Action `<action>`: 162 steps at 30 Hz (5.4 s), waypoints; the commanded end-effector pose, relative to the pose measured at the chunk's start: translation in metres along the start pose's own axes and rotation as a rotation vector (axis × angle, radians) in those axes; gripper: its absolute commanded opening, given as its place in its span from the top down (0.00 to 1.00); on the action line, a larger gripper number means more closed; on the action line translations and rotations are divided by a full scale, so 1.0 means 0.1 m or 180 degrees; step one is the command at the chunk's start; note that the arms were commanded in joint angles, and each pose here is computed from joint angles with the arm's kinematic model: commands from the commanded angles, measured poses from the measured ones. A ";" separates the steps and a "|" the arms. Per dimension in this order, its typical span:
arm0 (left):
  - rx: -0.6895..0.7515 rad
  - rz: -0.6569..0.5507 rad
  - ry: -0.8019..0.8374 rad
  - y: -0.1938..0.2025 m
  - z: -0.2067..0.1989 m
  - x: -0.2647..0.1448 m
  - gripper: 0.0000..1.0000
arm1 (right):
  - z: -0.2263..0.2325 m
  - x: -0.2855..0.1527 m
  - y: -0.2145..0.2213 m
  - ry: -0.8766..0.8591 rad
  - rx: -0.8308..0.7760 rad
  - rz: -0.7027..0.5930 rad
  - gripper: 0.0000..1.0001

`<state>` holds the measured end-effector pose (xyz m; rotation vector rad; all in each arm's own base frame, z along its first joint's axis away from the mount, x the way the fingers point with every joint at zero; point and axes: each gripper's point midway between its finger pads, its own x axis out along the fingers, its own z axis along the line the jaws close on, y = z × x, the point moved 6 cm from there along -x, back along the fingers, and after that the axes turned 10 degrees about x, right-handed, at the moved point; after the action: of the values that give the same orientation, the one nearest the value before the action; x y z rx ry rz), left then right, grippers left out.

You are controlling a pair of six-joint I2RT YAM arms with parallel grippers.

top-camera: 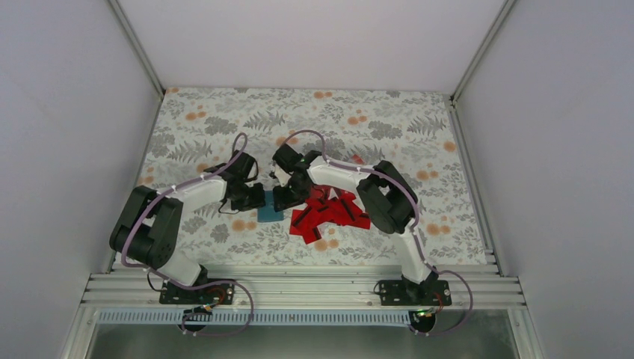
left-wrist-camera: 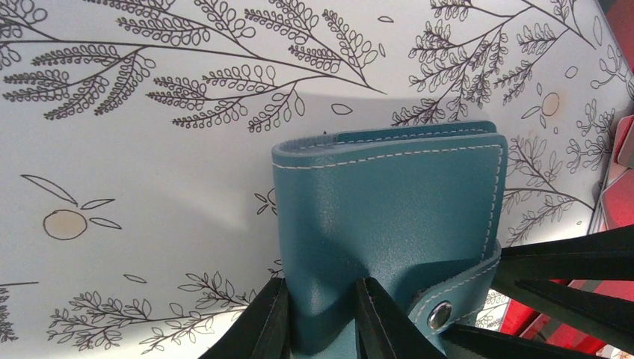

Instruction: Put the credit cards into the card holder

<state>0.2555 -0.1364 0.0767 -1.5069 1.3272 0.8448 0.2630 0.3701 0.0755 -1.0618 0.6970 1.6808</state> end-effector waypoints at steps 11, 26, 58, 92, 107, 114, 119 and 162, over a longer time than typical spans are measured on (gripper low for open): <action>0.0129 0.0072 0.0333 0.20 -0.11 -0.09 0.57 | -0.01 0.29 -0.20 0.0027 -0.0118 -0.0203 0.67; -0.0169 -0.0163 0.0354 0.20 0.04 -0.19 0.37 | -0.01 0.33 -0.03 -0.0252 -0.0306 -0.0055 0.69; -0.0765 -0.0254 0.0415 0.14 0.33 -0.10 0.45 | -0.01 0.41 -0.01 -0.0318 -0.0398 0.0050 0.69; -0.0939 -0.0074 0.0157 0.17 0.52 0.17 0.49 | -0.03 0.46 0.00 -0.0319 -0.0423 0.0134 0.70; -0.0839 0.0153 -0.0141 0.30 0.65 0.32 0.49 | 0.05 0.46 -0.10 -0.0464 -0.0352 0.0200 0.70; -0.0840 0.0148 -0.0191 0.32 0.66 0.29 0.49 | 0.08 0.28 -0.16 -0.1004 -0.0276 0.0318 0.66; -0.0869 0.0172 -0.0187 0.37 0.67 0.31 0.49 | 0.08 0.12 -0.19 -0.1218 -0.0239 0.0360 0.61; -0.0137 -0.1376 -0.0913 -0.56 0.28 -1.67 0.00 | 0.12 -2.37 -0.27 -0.0916 -0.0513 -0.1851 0.01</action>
<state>0.2865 -0.0674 0.1962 -1.6567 0.8405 0.8178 0.3195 0.3064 0.2614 -0.9397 0.1596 1.4599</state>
